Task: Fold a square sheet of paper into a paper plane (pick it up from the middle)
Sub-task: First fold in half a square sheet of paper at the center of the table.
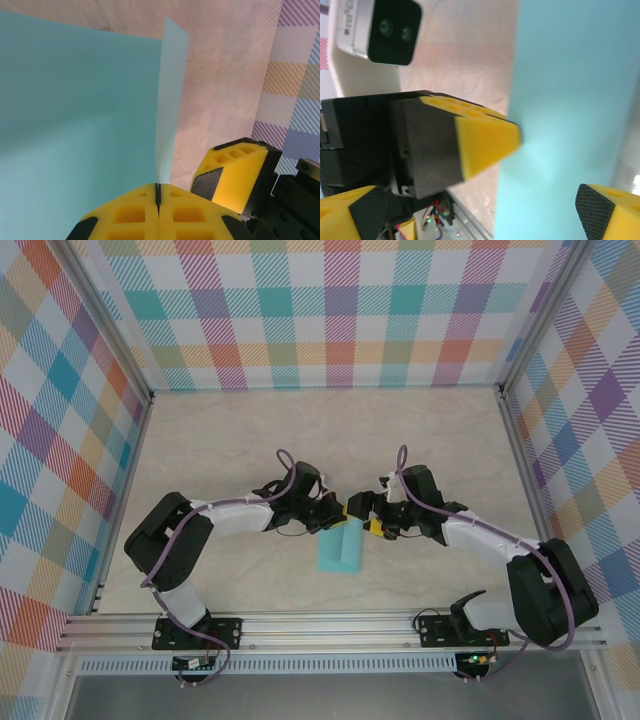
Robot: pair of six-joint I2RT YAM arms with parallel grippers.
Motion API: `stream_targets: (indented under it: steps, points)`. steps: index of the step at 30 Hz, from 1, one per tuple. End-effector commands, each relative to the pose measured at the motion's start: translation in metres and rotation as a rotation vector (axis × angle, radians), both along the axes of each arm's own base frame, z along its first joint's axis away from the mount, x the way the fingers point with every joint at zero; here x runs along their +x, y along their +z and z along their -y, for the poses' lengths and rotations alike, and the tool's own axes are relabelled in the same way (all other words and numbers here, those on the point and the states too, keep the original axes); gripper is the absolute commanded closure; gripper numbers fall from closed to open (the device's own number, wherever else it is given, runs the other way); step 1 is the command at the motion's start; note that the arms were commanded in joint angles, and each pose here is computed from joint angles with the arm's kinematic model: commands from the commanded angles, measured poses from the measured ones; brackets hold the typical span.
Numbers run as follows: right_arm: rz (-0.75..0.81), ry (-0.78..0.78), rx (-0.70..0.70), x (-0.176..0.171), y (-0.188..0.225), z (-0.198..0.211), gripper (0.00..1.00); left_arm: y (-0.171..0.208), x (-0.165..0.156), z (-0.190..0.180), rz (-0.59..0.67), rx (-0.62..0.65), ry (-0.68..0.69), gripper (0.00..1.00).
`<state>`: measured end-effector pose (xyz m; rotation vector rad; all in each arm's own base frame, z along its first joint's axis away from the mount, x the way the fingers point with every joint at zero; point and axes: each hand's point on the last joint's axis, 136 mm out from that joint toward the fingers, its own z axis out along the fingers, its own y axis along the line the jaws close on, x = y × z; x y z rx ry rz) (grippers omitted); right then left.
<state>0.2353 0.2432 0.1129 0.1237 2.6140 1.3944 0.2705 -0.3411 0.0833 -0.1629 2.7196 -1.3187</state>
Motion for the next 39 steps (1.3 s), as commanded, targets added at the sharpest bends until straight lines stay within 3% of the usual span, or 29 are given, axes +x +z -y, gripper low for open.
stream_targets:
  steps: [1,12,17,30,39]
  points:
    - [0.017,-0.053,-0.128,0.004,-0.001,0.017,0.0,0.007,0.004,-0.021,0.03,0.017,0.016,1.0]
    - [-0.082,-0.026,-0.205,-0.001,-0.022,0.011,0.34,-0.018,0.002,-0.052,0.001,0.093,0.029,1.0]
    - [-0.114,0.014,-0.255,-0.002,-0.031,0.0,0.43,-0.03,-0.001,-0.055,-0.005,0.124,0.015,0.99]
    - [-0.179,0.024,-0.361,-0.004,-0.056,-0.012,0.57,-0.052,-0.002,-0.063,-0.014,0.184,0.011,0.97]
    - [-0.218,0.016,-0.397,-0.006,-0.07,-0.01,0.48,-0.06,-0.003,-0.062,-0.024,0.191,0.005,0.96]
